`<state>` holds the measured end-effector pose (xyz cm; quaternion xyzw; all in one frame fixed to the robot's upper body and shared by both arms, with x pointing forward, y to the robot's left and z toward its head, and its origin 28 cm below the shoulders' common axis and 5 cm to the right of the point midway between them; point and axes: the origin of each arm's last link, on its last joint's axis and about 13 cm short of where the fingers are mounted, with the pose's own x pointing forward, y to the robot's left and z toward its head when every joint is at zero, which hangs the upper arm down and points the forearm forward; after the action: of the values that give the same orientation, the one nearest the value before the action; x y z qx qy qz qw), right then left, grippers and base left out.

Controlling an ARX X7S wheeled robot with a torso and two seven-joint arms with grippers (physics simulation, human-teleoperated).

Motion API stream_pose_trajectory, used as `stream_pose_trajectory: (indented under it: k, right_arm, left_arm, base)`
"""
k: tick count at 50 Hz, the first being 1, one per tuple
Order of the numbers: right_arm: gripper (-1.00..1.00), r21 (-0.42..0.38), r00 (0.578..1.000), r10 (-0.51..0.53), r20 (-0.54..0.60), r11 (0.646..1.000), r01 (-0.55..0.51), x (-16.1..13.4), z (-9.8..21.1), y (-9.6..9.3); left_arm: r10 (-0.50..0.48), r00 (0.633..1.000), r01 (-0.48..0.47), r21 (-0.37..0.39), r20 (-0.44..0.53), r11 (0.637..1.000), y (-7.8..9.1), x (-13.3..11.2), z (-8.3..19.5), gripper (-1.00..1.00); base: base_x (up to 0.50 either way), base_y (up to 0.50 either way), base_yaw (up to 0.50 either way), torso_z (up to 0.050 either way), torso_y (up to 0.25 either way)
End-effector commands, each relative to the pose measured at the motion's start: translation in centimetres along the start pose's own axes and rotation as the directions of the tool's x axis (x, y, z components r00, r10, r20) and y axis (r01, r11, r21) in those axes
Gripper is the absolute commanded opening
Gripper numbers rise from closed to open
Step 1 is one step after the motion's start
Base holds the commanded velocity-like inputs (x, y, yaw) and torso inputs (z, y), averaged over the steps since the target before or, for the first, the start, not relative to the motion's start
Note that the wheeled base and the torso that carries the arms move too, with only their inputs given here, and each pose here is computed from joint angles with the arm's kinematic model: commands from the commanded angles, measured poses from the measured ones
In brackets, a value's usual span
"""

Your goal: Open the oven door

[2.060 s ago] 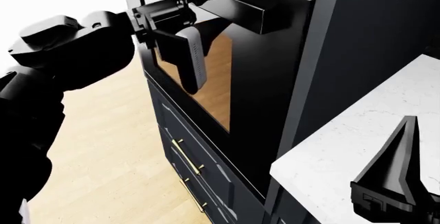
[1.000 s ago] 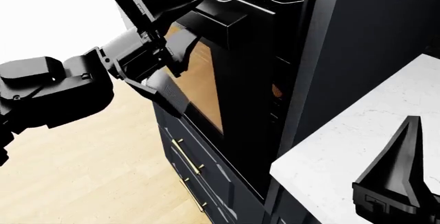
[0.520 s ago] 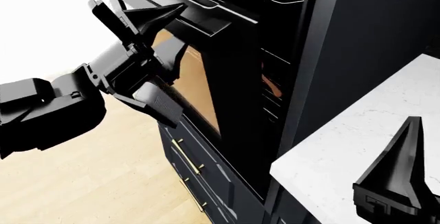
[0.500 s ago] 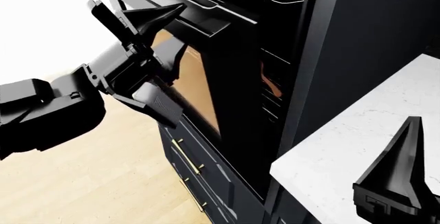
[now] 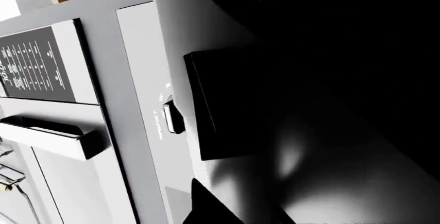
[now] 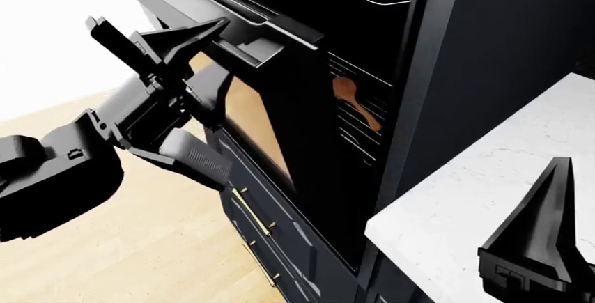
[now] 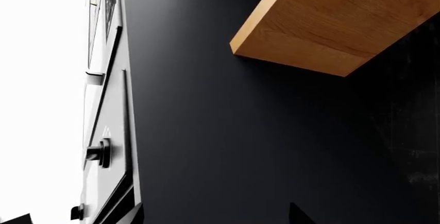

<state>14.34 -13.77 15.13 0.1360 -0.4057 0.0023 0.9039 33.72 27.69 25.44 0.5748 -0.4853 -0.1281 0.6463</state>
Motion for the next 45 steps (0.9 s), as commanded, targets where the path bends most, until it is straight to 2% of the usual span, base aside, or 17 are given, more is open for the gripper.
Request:
stream_pose_trajectory:
  k: [1, 15, 30, 45]
  right_arm:
    - [1.0, 0.001, 1.0, 0.0, -0.001, 1.0, 0.0, -0.1, 0.0, 0.0]
    - [1.0, 0.001, 1.0, -0.004, 0.002, 1.0, 0.004, 0.0, -0.1, -0.1]
    - [1.0, 0.004, 1.0, -0.004, 0.007, 1.0, 0.004, 0.1, 0.0, 0.0]
    - [1.0, 0.003, 1.0, -0.005, 0.01, 1.0, 0.005, 0.2, 0.0, 0.0]
  left_arm:
    - [0.114, 0.993, -0.114, 0.022, 0.005, 0.993, 2.7, -0.1, 0.8, -1.0]
    - [0.068, 0.997, -0.068, 0.009, -0.035, 0.998, 2.8, -1.8, 1.7, -1.0]
    - [0.077, 0.995, -0.078, -0.007, -0.061, 0.997, 2.1, -3.7, 2.5, -1.0]
    - [0.026, 0.996, -0.031, -0.057, -0.082, 0.998, 2.3, -5.0, 3.4, -1.0]
  base:
    - [0.0, 0.0, 0.0, 0.01, 0.0]
    - [0.0, 0.0, 0.0, 0.001, 0.006]
    - [0.0, 0.0, 0.0, 0.001, 0.005]
    - [0.0, 0.0, 0.0, 0.001, 0.004]
